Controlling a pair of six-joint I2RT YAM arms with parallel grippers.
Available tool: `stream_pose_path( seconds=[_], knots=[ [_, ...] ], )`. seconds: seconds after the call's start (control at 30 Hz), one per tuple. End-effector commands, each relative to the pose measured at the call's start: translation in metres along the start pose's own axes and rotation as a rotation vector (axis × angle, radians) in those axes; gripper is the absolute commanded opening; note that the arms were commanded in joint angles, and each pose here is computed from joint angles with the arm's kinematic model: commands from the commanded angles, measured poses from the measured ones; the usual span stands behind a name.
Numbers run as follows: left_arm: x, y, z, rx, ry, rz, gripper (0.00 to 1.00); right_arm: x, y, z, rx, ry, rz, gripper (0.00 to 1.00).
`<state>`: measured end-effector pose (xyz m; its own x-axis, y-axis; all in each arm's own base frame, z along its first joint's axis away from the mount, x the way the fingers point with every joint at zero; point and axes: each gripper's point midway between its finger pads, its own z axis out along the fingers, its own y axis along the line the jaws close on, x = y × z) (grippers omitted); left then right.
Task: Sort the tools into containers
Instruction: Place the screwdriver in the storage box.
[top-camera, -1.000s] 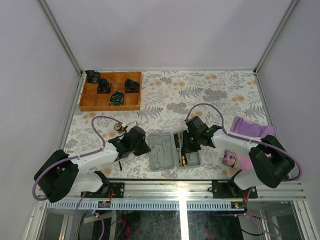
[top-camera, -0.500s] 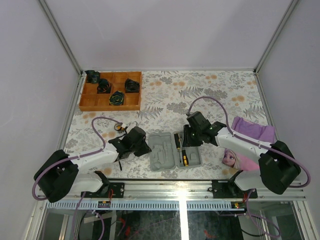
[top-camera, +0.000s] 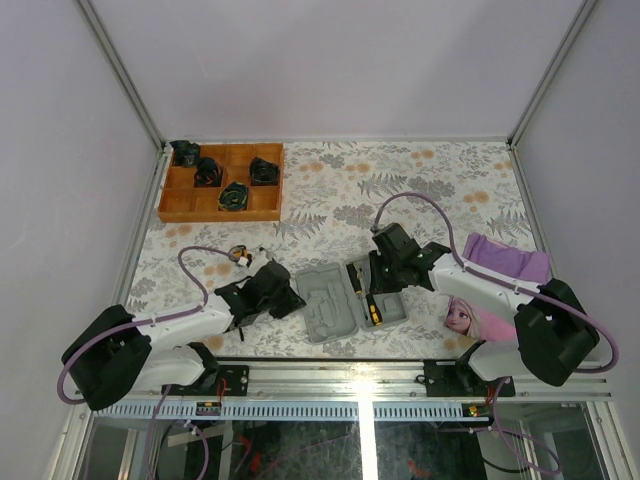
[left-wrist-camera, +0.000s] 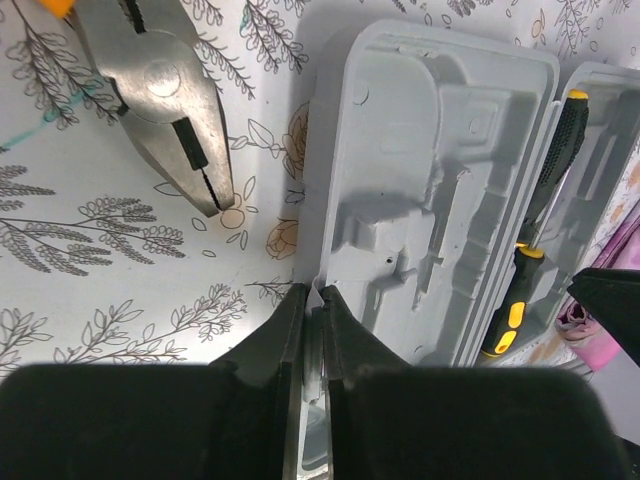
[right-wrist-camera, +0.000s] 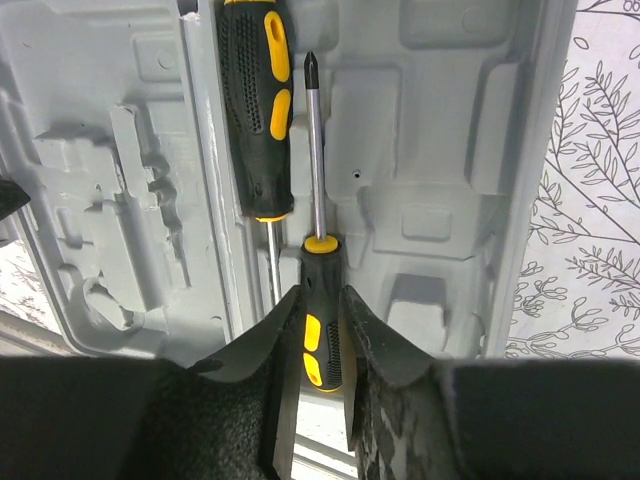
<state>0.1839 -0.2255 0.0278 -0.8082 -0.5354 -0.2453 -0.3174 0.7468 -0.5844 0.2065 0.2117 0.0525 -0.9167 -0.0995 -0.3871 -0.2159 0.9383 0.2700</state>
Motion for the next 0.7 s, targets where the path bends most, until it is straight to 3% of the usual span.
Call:
stream_pose_path(
  seconds=[0.0,0.67],
  knots=[
    [0.000,-0.010,0.002,0.024,-0.017,-0.037,0.00,-0.011,0.004,-0.002,-0.001,-0.017,-0.049,0.25],
    [0.003,-0.004,0.003,0.011,-0.014,-0.019,0.00,0.001,0.004,0.019,-0.011,0.046,-0.060,0.17]
  ],
)
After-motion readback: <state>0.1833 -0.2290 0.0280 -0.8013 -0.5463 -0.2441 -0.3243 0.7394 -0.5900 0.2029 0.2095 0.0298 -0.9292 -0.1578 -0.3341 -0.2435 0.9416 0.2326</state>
